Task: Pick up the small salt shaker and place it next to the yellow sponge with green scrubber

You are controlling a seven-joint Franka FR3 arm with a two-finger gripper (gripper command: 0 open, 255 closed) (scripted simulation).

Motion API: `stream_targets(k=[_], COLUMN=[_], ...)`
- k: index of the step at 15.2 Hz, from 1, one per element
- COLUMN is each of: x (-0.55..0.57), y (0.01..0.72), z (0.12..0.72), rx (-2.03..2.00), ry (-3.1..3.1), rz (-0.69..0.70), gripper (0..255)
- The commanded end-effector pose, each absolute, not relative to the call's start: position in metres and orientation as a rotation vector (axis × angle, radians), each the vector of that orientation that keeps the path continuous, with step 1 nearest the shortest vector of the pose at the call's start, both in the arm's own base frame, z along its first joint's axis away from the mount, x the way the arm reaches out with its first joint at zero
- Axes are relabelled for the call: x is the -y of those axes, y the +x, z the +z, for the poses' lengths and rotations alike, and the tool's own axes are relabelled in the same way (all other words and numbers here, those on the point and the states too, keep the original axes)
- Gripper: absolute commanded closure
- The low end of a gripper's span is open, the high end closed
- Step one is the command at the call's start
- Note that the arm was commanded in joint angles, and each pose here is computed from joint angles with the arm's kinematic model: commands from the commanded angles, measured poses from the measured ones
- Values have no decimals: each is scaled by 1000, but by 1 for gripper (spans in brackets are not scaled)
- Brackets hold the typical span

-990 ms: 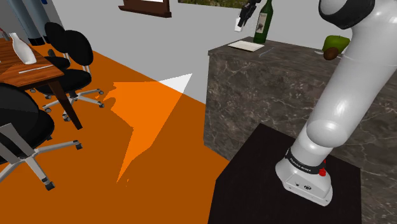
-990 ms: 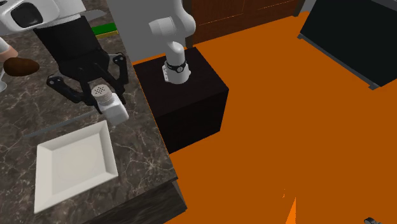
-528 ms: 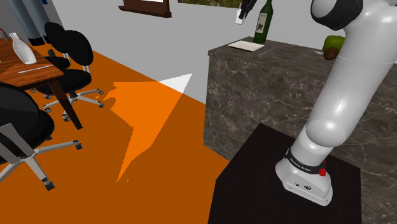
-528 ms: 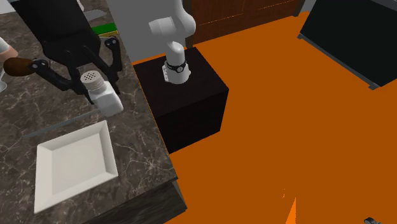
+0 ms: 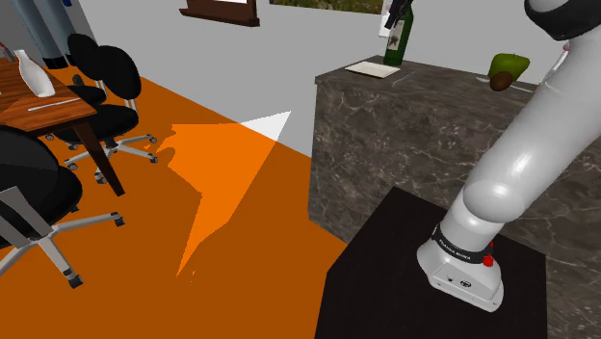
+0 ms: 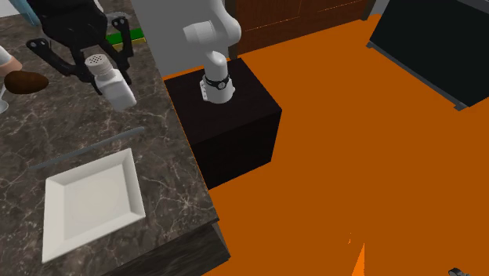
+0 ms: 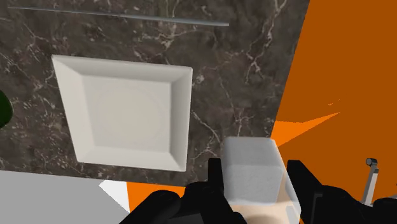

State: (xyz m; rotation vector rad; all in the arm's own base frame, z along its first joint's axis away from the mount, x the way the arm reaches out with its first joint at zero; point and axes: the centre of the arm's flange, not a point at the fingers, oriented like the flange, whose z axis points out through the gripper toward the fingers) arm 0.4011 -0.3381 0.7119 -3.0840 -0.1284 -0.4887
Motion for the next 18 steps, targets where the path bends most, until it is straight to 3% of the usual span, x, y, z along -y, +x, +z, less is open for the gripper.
stream_targets(k=[1, 18], x=[341, 367], y=[376, 153], z=[712, 712], rx=[130, 130], ry=[-3085, -3085], rz=[-488, -488], gripper=[255, 255])
